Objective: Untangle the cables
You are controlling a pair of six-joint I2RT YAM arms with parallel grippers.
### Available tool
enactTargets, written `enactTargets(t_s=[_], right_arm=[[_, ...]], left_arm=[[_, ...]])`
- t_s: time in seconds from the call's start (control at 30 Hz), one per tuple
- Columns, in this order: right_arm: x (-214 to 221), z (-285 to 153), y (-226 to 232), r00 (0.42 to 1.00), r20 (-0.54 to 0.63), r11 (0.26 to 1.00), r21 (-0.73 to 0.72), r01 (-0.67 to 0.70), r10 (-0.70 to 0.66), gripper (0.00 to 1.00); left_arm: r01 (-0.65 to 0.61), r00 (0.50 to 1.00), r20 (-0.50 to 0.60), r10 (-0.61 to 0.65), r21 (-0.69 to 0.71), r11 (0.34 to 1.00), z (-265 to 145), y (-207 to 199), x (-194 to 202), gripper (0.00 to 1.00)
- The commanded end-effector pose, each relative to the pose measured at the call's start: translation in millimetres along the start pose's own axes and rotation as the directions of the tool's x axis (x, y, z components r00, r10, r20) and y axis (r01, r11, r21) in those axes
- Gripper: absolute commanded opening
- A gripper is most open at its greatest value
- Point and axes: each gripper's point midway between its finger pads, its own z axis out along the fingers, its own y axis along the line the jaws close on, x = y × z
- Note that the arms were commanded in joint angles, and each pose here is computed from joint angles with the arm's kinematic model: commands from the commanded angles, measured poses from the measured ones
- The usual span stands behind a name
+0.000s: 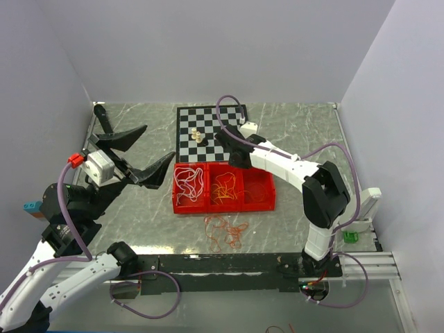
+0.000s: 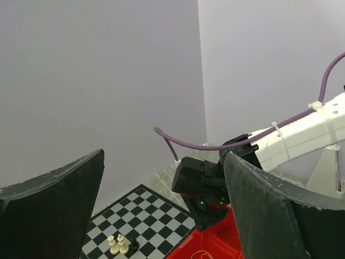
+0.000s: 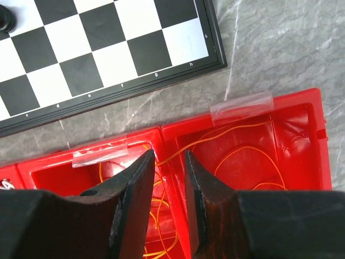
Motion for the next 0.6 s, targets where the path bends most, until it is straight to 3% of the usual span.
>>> enactTargets(t_s=[0.0, 0.27, 0.57], right_arm=[[5.5, 12.1, -0.8, 0.999, -0.024, 0.999, 0.008, -0.032, 0.032, 0.36], [14.7, 20.6, -0.1, 0.998, -0.049, 0.999, 0.012, -0.033, 0.033, 0.37], [17.4, 17.1, -15.6, 0.998, -0.041, 0.998, 0.031, -0.049, 0.05, 0.0]], left_arm=[[-0.01, 1.0, 0.026, 0.01, -0.004, 1.0, -2.0, 1.5, -7.8, 0.97], [-0.01, 1.0, 0.03, 0.01, -0.001, 1.0, -2.2, 0.9, -8.5, 0.97], [-0.007, 1.0, 0.028, 0.007, -0.002, 1.0, -1.8, 1.1, -7.5, 0.96]])
